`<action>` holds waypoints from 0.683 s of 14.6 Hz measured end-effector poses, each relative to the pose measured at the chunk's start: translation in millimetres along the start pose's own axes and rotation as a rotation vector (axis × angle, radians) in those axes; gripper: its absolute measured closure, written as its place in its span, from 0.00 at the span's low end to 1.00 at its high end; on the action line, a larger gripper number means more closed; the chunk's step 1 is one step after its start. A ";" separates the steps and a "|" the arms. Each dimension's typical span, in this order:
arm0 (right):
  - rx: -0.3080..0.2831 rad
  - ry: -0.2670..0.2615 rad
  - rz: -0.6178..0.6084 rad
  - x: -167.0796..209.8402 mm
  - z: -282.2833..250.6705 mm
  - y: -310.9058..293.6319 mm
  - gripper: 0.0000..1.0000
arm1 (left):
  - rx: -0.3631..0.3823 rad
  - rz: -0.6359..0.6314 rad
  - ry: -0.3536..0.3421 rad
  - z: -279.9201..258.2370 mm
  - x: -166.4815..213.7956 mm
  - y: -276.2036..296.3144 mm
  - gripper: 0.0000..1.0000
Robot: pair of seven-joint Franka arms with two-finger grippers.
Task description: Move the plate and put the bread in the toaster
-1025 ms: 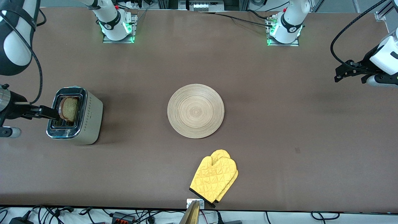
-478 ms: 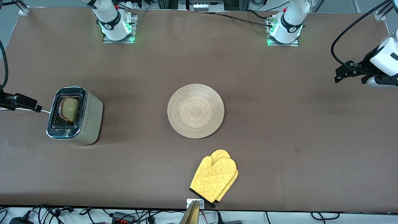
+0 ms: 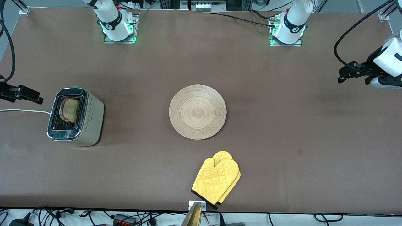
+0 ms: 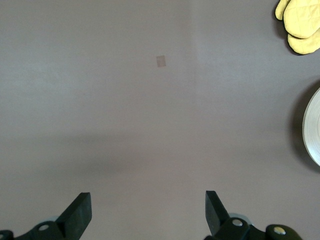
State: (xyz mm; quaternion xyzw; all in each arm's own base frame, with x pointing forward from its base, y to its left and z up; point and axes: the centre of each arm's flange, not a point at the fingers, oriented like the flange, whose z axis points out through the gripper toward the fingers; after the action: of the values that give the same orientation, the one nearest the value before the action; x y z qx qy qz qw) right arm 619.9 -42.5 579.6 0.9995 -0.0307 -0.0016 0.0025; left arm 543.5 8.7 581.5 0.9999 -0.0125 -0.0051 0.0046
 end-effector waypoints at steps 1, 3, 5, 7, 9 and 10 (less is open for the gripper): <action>0.000 0.003 0.000 -7.0 3.7 0.3 0.00 | 0.000 -0.001 0.000 -0.1 0.0 -0.5 0.00; 0.002 -0.006 0.000 -22.2 8.8 0.7 0.00 | 0.000 -0.005 0.000 -0.1 -0.1 -2.4 0.00; 0.003 -0.016 -0.001 -33.4 7.7 0.3 0.00 | 0.000 -0.006 0.000 -0.1 -0.1 -3.3 0.00; 0.004 -0.031 -0.002 -41.0 4.7 -0.5 0.00 | 0.000 -0.004 0.000 -0.2 -0.1 -2.1 0.00; 0.005 -0.041 -0.003 -44.7 2.3 -1.0 0.00 | 0.000 0.000 0.001 -0.6 0.1 0.1 0.00; 0.005 -0.041 -0.003 -44.9 2.0 -1.4 0.00 | 0.000 0.002 0.002 -0.8 0.1 1.0 0.00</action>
State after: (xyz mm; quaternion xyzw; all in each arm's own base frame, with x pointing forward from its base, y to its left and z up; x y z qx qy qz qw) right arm 575.1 -38.3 577.7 0.9993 -0.0291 -0.0222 -0.0004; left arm 543.6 7.8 582.3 0.9999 -0.0133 -0.0044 0.0045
